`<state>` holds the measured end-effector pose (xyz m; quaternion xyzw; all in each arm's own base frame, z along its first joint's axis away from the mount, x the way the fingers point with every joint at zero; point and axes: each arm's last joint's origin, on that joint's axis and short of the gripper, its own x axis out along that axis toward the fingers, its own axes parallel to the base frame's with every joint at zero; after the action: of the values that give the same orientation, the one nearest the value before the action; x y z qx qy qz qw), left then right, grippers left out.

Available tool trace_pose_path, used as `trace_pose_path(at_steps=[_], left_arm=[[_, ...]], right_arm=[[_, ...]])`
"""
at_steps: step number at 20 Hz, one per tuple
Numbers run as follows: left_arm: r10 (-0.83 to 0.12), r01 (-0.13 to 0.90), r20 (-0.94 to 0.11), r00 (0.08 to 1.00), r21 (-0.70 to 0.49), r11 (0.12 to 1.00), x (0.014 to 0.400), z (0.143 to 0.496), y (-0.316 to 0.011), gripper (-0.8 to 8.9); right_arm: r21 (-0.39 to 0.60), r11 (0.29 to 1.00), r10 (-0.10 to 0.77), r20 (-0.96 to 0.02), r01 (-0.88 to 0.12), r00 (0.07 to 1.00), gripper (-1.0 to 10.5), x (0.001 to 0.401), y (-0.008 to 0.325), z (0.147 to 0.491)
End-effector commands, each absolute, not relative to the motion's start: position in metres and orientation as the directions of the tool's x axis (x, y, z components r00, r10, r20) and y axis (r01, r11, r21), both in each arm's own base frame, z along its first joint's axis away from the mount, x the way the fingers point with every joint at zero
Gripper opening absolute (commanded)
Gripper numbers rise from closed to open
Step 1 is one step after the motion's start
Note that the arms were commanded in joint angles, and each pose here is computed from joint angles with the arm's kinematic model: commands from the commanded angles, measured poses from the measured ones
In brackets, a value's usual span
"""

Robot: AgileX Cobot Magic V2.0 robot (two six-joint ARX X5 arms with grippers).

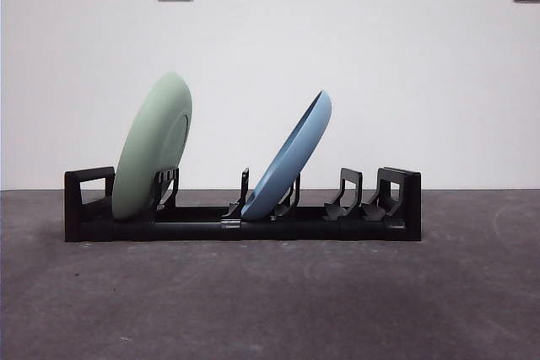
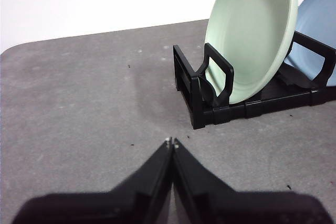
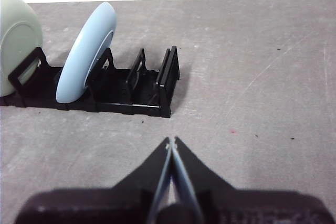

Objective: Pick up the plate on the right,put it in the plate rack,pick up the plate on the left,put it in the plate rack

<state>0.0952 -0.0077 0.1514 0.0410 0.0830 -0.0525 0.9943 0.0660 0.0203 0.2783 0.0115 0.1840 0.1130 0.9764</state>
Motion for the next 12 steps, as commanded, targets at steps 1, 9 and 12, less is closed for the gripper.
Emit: trace_pose_path(at_steps=[1, 9, 12], left_arm=[[-0.096, 0.11, -0.177, 0.979, 0.07, 0.992, 0.0958, 0.1471, -0.0075, -0.03], [-0.096, 0.11, -0.178, 0.979, 0.07, 0.992, 0.0958, 0.1471, -0.0075, -0.03], [-0.096, 0.11, -0.178, 0.979, 0.069, 0.992, 0.0958, 0.1471, -0.0075, -0.03]], right_arm=[[0.074, 0.974, 0.226, -0.362, -0.213, 0.905, 0.0, 0.0672, 0.0208, 0.2753], [0.074, 0.974, 0.226, -0.362, -0.213, 0.904, 0.0, 0.0672, 0.0208, 0.2753], [0.067, 0.975, 0.224, -0.362, -0.214, 0.905, 0.0, 0.0672, 0.0208, 0.2754]])
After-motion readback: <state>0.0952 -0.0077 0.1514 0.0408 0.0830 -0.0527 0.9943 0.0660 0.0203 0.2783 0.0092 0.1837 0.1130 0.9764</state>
